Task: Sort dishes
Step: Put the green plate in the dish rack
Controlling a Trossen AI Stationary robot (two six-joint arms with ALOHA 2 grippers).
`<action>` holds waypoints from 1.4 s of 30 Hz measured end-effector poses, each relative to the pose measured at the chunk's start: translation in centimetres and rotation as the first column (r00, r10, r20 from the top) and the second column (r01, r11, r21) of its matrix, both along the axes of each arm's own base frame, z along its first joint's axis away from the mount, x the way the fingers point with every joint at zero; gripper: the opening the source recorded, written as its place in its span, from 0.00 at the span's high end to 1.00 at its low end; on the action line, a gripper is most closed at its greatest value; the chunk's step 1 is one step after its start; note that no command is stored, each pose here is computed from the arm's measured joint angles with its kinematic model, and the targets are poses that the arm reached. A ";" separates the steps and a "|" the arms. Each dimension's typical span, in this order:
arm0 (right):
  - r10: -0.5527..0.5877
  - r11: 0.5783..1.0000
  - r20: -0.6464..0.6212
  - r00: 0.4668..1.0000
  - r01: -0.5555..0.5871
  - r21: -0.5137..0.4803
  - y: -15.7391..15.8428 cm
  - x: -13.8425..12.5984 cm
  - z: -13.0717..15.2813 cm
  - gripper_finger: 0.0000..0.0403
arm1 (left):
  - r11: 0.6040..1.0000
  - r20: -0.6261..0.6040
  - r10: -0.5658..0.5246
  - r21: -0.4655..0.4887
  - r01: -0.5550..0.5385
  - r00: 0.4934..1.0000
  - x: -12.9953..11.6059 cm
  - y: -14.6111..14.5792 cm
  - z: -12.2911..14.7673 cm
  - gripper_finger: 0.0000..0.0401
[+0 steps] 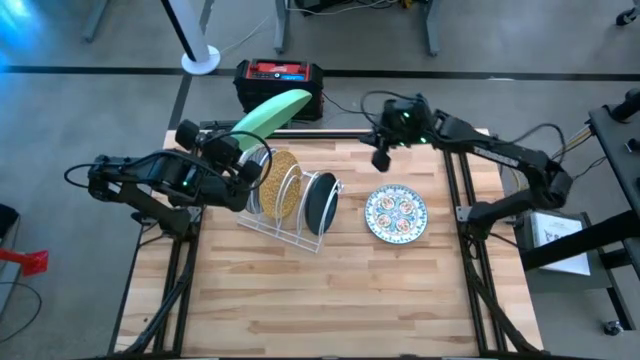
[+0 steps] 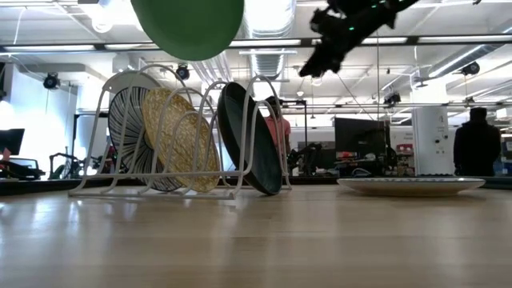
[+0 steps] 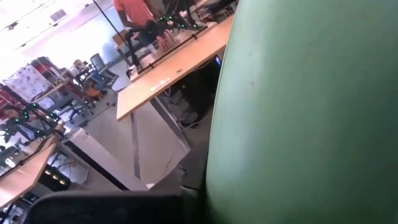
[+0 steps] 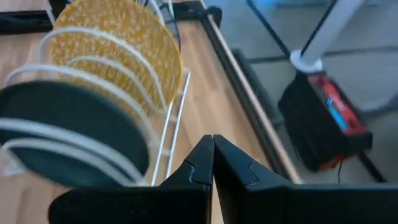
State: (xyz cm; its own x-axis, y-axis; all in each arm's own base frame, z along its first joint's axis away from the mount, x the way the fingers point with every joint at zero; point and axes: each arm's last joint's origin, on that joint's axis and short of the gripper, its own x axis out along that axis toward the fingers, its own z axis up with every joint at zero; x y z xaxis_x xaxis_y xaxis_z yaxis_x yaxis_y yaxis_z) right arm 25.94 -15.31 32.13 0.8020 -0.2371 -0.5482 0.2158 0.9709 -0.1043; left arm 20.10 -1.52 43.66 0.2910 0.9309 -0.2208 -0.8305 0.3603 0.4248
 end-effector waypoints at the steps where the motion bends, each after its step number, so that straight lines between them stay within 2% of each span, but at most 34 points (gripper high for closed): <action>1: 0.024 1.000 -0.001 1.000 -0.024 -0.009 -0.4 0.8 0.1 1.00 | 1.000 0.000 0.001 0.003 -0.001 1.000 0.0 0.0 0.0 0.89; 8: 0.213 0.975 -0.014 0.977 -0.213 -0.060 -3.4 6.2 -0.7 1.00 | 0.999 0.007 0.013 0.032 -0.013 1.000 0.0 0.0 0.1 0.89; 14: 0.209 0.976 -0.018 0.978 -0.210 -0.056 -5.9 9.8 -1.3 1.00 | 0.997 0.001 0.025 0.071 -0.025 1.000 -0.1 0.1 0.2 0.89; 16: 0.191 0.981 -0.008 0.982 -0.191 -0.041 -6.3 10.0 -1.1 1.00 | 0.998 0.001 0.022 0.064 -0.022 1.000 -0.1 0.1 0.2 0.89; 19: 0.164 0.986 -0.002 0.986 -0.164 -0.039 -6.8 9.0 -0.6 1.00 | 1.000 0.010 -0.016 -0.003 0.016 1.000 0.0 -0.3 0.0 0.89; 21: 0.147 0.988 0.014 0.989 -0.146 -0.050 -7.2 8.0 0.3 1.00 | 0.996 0.039 -0.069 -0.059 0.071 0.997 0.1 -1.2 0.1 0.89; 24: 0.140 0.986 0.041 0.989 -0.135 -0.093 -7.5 6.7 1.7 1.00 | 0.981 0.128 -0.157 -0.090 0.169 0.979 0.1 -3.1 0.6 0.89; 30: 0.208 0.975 0.060 0.976 -0.201 -0.099 -8.0 6.1 1.6 1.00 | 0.938 0.291 -0.305 -0.071 0.338 0.907 -1.5 -7.3 1.8 0.89; 33: 0.233 0.965 0.071 0.970 -0.222 -0.137 -8.2 6.1 1.8 1.00 | 0.899 0.292 -0.385 -0.094 0.427 0.875 -2.3 -9.0 1.5 0.89; 35: 0.289 0.949 0.116 0.950 -0.268 -0.165 -8.2 6.3 2.2 1.00 | 0.872 0.266 -0.440 -0.101 0.479 0.858 -2.7 -10.1 1.2 0.89; 37: 0.359 0.925 0.198 0.912 -0.320 -0.206 -8.3 6.8 2.8 1.00 | 0.866 0.267 -0.471 -0.044 0.499 0.841 -3.3 -11.0 1.2 0.89; 40: 0.399 0.909 0.293 0.869 -0.332 -0.253 -8.5 7.7 3.4 1.00 | 0.884 0.337 -0.463 0.109 0.455 0.819 -4.3 -11.3 2.3 0.89; 42: 0.398 0.912 0.331 0.856 -0.329 -0.246 -8.6 8.2 3.7 1.00 | 0.883 0.364 -0.463 0.110 0.456 0.808 -4.9 -11.1 3.3 0.89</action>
